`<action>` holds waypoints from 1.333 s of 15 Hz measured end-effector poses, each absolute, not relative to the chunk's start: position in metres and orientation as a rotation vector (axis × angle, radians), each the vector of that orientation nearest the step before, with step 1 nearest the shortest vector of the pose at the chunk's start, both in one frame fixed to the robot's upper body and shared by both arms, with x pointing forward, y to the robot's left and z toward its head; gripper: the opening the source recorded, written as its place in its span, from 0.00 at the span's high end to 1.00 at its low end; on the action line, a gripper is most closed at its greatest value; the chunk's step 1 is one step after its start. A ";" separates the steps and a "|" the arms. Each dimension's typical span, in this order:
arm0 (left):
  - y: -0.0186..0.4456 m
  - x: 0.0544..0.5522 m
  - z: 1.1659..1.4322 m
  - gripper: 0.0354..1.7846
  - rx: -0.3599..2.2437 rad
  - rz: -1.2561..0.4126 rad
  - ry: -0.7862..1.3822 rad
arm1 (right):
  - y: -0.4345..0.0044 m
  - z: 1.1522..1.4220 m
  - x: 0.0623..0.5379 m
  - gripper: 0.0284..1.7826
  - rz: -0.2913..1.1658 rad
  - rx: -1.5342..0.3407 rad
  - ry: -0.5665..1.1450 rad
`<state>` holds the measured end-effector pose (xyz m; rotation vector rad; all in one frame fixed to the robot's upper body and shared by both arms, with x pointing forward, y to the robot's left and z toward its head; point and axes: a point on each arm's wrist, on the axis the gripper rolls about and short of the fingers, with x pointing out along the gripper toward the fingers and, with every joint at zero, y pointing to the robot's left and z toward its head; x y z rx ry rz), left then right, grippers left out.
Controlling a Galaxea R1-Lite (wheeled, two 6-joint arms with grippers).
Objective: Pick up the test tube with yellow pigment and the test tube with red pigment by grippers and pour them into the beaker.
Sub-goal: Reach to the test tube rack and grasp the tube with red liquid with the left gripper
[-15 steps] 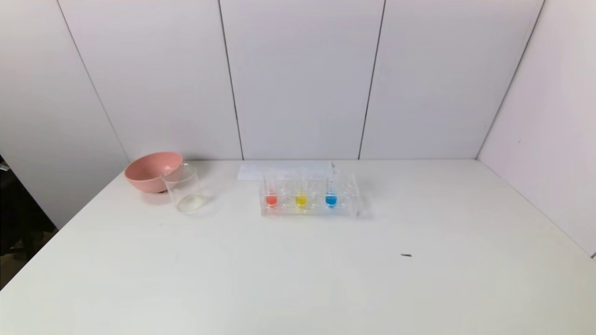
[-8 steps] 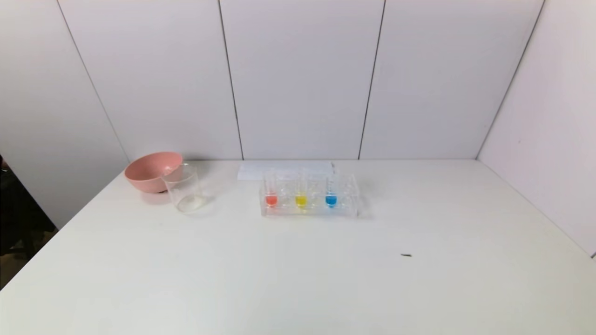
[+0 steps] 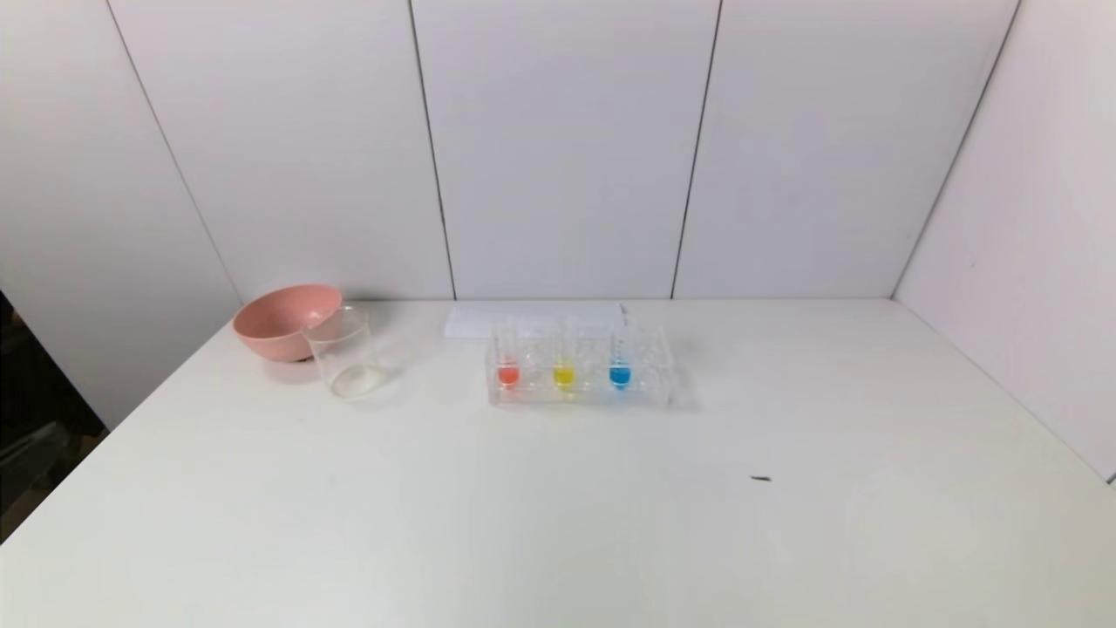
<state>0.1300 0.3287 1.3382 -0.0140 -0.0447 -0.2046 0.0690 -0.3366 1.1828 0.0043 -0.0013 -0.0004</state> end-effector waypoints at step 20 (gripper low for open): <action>0.284 0.309 1.312 0.01 -0.018 -0.408 0.057 | -0.337 1.183 0.069 0.05 0.000 0.004 -0.001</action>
